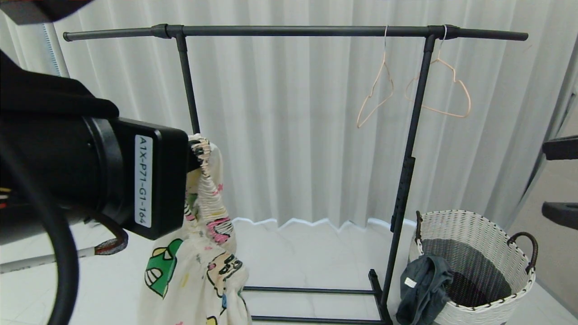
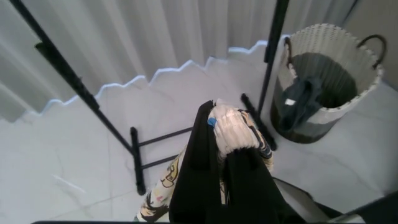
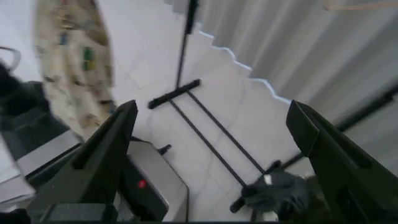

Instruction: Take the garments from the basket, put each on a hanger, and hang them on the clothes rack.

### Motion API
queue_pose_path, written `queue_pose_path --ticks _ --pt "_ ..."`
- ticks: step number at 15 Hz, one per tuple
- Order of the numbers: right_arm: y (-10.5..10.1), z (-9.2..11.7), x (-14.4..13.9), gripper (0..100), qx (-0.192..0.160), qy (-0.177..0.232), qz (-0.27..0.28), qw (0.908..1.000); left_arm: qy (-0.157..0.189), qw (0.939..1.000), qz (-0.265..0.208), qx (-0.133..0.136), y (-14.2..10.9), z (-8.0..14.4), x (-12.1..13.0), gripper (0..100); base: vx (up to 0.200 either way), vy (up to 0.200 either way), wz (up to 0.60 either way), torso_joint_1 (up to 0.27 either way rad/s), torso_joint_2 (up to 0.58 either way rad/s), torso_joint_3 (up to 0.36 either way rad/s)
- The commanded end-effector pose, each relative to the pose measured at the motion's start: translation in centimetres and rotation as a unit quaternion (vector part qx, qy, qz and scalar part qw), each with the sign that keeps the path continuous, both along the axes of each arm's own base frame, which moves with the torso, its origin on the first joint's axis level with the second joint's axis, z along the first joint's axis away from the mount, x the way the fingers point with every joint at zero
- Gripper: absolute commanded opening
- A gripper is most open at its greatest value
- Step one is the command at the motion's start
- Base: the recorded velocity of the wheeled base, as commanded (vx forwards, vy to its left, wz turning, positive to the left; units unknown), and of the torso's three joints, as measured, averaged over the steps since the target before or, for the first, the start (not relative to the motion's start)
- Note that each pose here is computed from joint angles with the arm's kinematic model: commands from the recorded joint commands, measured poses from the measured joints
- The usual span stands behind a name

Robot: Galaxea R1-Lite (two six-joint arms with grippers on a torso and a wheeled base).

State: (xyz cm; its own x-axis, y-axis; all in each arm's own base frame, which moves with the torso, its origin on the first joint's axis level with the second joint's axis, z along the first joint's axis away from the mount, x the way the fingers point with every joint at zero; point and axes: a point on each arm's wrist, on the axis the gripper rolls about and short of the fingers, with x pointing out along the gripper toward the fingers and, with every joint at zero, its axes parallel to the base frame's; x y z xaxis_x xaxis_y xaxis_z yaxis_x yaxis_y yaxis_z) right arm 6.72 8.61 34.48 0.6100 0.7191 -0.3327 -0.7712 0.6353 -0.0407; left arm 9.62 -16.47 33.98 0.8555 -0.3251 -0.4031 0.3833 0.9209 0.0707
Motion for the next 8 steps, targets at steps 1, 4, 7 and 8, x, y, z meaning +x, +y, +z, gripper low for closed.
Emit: queue_pose_path --ticks 1,4,7,8 --pt "-1.0 -0.7 0.3 100 -0.020 0.001 -0.061 0.9980 -0.004 0.9999 0.009 0.013 0.5 -0.4 0.0 0 0.000 0.000 0.00 0.000 0.00 0.000" --pt "-3.3 -2.0 1.1 100 -0.087 0.010 -0.228 0.9697 -0.028 0.9901 0.066 0.121 4.0 -2.5 0.2 0 0.000 0.000 0.00 0.000 0.00 0.000" --pt "-5.0 -3.1 1.6 100 -0.139 0.002 -0.318 0.9379 -0.035 0.9793 0.112 0.165 7.1 -3.2 0.0 0 0.000 0.000 0.00 0.000 0.00 0.000" --pt "-5.4 -3.3 1.6 100 -0.155 -0.009 -0.324 0.9334 -0.036 0.9792 0.119 0.160 7.6 -3.0 -0.1 0 0.000 0.000 0.00 0.000 0.00 0.000"
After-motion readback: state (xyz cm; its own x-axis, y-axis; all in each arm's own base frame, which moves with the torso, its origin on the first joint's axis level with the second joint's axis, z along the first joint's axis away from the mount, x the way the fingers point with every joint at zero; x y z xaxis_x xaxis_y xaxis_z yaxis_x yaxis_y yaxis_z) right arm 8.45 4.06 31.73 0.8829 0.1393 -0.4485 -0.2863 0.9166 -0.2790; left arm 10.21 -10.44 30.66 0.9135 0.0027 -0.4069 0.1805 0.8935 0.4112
